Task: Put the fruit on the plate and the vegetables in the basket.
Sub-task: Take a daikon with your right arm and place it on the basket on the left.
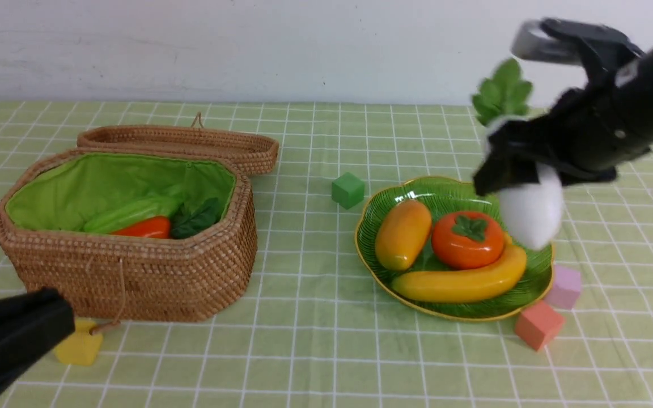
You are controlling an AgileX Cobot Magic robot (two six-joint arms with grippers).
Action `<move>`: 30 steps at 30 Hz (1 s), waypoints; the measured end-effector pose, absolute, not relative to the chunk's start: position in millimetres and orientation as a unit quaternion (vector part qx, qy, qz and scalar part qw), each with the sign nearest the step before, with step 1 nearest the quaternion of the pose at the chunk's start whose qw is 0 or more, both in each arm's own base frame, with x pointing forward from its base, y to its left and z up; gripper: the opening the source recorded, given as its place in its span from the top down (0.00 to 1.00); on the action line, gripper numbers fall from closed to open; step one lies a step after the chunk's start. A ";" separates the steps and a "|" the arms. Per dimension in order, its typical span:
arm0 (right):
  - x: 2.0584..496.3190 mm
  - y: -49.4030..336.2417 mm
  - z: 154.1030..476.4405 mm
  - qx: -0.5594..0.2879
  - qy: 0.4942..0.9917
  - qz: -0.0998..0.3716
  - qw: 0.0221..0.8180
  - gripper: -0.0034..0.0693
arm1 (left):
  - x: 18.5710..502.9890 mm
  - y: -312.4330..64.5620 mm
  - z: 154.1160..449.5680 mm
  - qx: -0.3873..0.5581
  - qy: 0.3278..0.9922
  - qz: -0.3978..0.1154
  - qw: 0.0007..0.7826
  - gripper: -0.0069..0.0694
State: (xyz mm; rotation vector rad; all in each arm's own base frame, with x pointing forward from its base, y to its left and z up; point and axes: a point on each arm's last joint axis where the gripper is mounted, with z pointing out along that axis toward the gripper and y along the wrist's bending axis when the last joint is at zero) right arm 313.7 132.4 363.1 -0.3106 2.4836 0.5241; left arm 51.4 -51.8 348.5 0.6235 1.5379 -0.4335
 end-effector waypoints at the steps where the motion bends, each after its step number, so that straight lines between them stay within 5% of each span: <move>1: 315.6 149.1 370.6 -0.140 0.919 0.211 0.303 0.24 | 52.4 -50.7 349.6 0.267 0.677 -0.187 0.660 0.88; 7: 326.7 237.4 387.9 -0.273 0.846 0.268 0.372 0.24 | 58.5 -41.9 357.7 0.211 0.664 -0.162 0.699 0.88; 16: 355.0 346.4 339.2 -0.399 0.761 0.268 0.436 0.24 | 62.2 -33.2 366.7 0.162 0.640 -0.136 0.739 0.88; 26: 367.3 386.4 307.8 -0.412 0.713 0.257 0.506 0.24 | 62.6 -32.1 367.9 0.156 0.636 -0.133 0.744 0.87; 30: 368.4 387.8 304.2 -0.413 0.713 0.255 0.506 0.11 | 62.6 -32.1 367.9 0.156 0.636 -0.133 0.744 0.87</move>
